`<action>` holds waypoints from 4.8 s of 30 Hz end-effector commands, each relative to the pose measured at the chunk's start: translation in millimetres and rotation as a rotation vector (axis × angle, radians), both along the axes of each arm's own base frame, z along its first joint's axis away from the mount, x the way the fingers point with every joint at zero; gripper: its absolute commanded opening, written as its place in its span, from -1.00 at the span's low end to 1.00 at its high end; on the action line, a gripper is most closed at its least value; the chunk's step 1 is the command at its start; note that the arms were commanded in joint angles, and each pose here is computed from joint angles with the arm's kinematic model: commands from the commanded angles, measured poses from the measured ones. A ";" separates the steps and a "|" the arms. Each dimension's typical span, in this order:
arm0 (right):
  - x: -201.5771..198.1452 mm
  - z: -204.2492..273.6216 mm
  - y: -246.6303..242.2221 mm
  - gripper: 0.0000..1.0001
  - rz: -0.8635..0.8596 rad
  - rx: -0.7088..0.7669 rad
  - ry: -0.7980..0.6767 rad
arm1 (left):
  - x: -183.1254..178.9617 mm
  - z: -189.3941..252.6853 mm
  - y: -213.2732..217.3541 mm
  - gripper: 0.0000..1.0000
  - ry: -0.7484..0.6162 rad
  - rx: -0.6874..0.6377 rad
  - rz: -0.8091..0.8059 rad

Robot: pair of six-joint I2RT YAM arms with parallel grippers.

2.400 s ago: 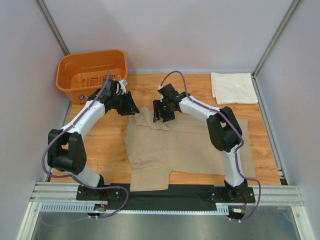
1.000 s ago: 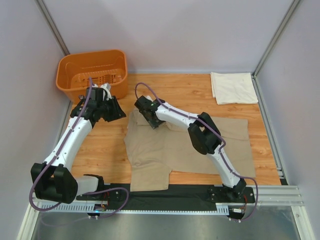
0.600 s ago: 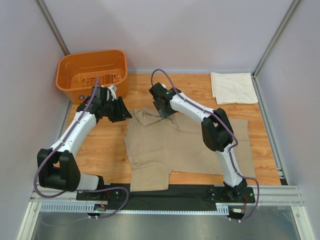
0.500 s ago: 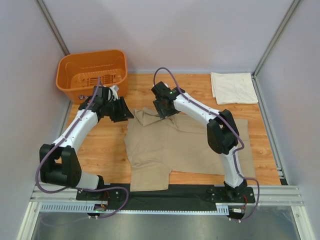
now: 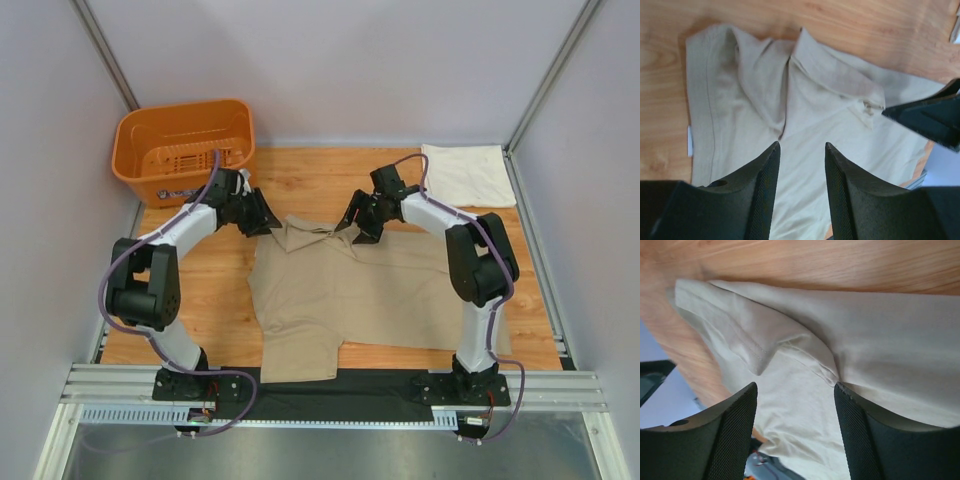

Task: Fold and stack the t-shirts
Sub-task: Fold the tshirt

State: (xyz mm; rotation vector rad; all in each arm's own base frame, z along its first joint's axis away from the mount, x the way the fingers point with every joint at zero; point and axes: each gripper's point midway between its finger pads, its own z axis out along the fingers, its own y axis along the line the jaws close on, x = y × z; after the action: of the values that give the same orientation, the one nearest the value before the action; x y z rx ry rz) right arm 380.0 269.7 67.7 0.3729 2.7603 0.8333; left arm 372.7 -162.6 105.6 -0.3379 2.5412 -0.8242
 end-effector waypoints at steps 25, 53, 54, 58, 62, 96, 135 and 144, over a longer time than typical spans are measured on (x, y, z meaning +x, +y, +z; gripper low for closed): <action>3.8 27.2 28.3 0.29 -0.021 0.223 0.030 | 88.4 -38.1 -25.9 -0.09 0.017 0.040 0.065; -3.5 24.3 5.5 0.28 -0.049 0.222 0.031 | 83.0 -43.6 -28.1 -0.07 -0.035 0.187 0.047; -4.0 24.1 4.8 0.28 -0.050 0.223 0.033 | 83.8 -44.3 -28.7 -0.10 -0.039 0.185 0.047; -4.6 22.7 1.4 0.28 -0.058 0.221 0.035 | 84.5 -48.2 -29.2 -0.17 -0.028 0.189 0.040; -5.0 22.9 1.5 0.27 -0.058 0.223 0.035 | 85.1 -45.9 -28.5 -0.48 -0.034 0.199 0.037; -67.3 28.2 27.9 0.23 0.043 0.403 0.074 | -45.0 41.5 -19.1 -1.00 -0.046 0.191 -0.039; -16.1 -34.3 61.2 -0.48 -0.087 0.148 -0.018 | 102.0 22.8 -75.7 -1.00 -0.244 0.104 -0.075; 1.3 -28.9 66.1 -0.44 -0.136 0.160 -0.039 | 94.6 18.2 -73.2 -1.00 -0.229 0.108 -0.092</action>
State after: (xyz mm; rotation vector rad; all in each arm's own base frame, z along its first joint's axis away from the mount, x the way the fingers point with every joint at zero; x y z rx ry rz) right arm 360.1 328.5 26.5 0.5398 2.6886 1.0091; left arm 459.4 -231.9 105.7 -0.1294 2.4495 -0.6771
